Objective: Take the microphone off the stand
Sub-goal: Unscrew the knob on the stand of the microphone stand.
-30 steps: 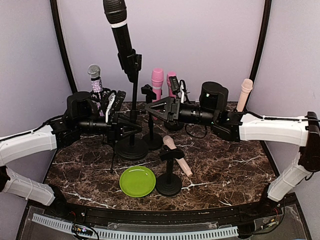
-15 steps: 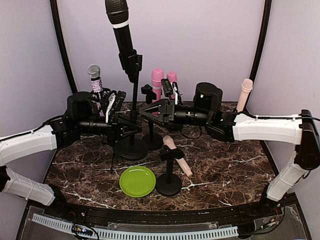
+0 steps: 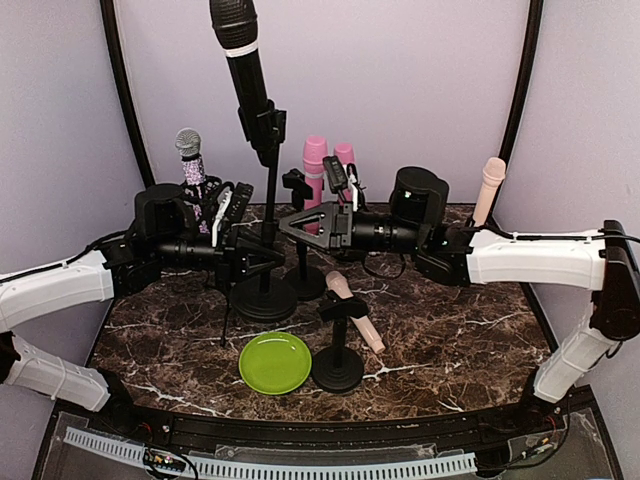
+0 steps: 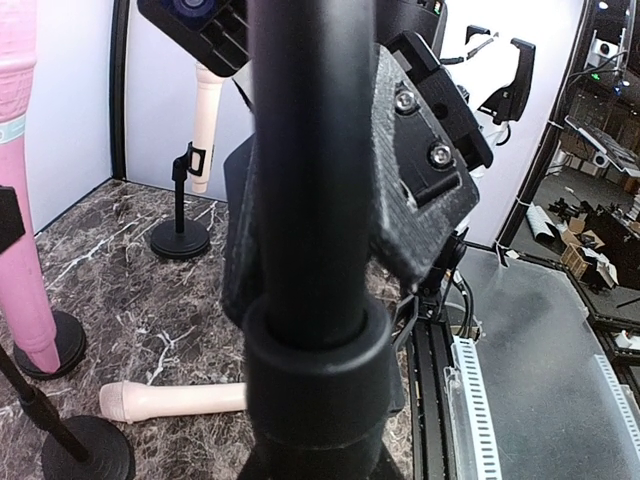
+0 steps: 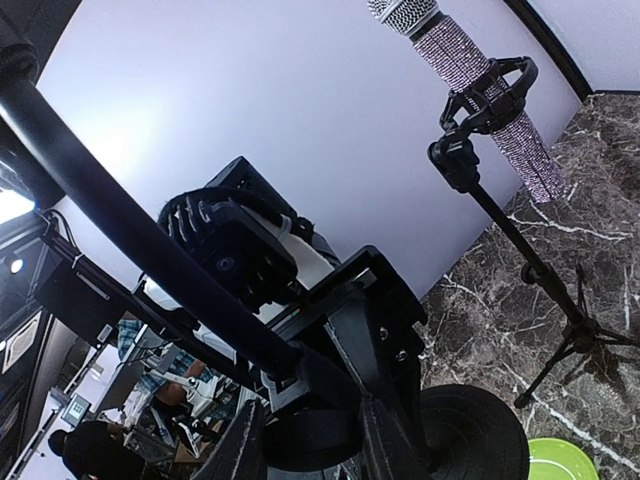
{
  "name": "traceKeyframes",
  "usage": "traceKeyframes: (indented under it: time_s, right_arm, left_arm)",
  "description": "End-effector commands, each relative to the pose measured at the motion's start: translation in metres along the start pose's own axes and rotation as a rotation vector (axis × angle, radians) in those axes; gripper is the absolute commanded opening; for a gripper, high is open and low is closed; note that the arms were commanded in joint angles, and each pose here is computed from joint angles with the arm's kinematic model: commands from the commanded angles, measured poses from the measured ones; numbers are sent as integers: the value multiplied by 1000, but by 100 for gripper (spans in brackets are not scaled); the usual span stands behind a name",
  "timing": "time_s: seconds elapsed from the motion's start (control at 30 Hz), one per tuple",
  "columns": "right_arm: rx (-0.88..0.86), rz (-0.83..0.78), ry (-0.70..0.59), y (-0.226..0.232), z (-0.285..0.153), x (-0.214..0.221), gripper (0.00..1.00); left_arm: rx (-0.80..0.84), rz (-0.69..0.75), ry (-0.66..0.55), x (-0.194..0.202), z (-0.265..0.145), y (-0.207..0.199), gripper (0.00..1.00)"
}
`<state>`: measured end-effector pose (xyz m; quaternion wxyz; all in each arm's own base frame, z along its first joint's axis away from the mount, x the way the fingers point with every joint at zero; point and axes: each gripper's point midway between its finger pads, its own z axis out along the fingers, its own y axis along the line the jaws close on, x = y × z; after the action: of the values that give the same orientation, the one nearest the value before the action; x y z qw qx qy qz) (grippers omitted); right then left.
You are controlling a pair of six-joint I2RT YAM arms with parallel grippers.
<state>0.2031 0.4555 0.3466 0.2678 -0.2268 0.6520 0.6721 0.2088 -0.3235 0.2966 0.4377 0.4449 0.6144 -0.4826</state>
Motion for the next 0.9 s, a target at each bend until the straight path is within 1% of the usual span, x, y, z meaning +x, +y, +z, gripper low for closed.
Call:
traceKeyframes:
  time_s: [0.0, 0.17, 0.43, 0.53, 0.57, 0.6, 0.73, 0.8, 0.87]
  right_arm:
    - [-98, -193, -20, 36, -12, -6, 15]
    - [-99, -334, 13, 44, -16, -1, 13]
    - [33, -611, 43, 41, -18, 8, 14]
    - [65, -638, 14, 41, -21, 3, 16]
    - [61, -633, -6, 44, -23, 0, 19]
    - [56, -619, -25, 46, -25, -2, 25]
    - [14, -504, -81, 50, -32, -7, 54]
    - [-5, -424, -97, 47, -36, -11, 61]
    - [-20, -335, -108, 42, -41, -16, 62]
  left_arm:
    - [53, 122, -130, -51, -10, -21, 0]
    - [95, 102, -127, -51, -8, -26, 0]
    - [159, 73, -111, -51, -5, -32, 0]
    - [159, 71, -107, -49, -4, -31, 0]
    - [157, 72, -108, -49, -4, -31, 0]
    - [151, 77, -108, -49, -4, -30, 0]
    - [141, 92, -104, -48, -5, -29, 0]
    - [139, 101, -105, -47, -5, -29, 0]
    - [132, 113, -106, -46, -6, -29, 0]
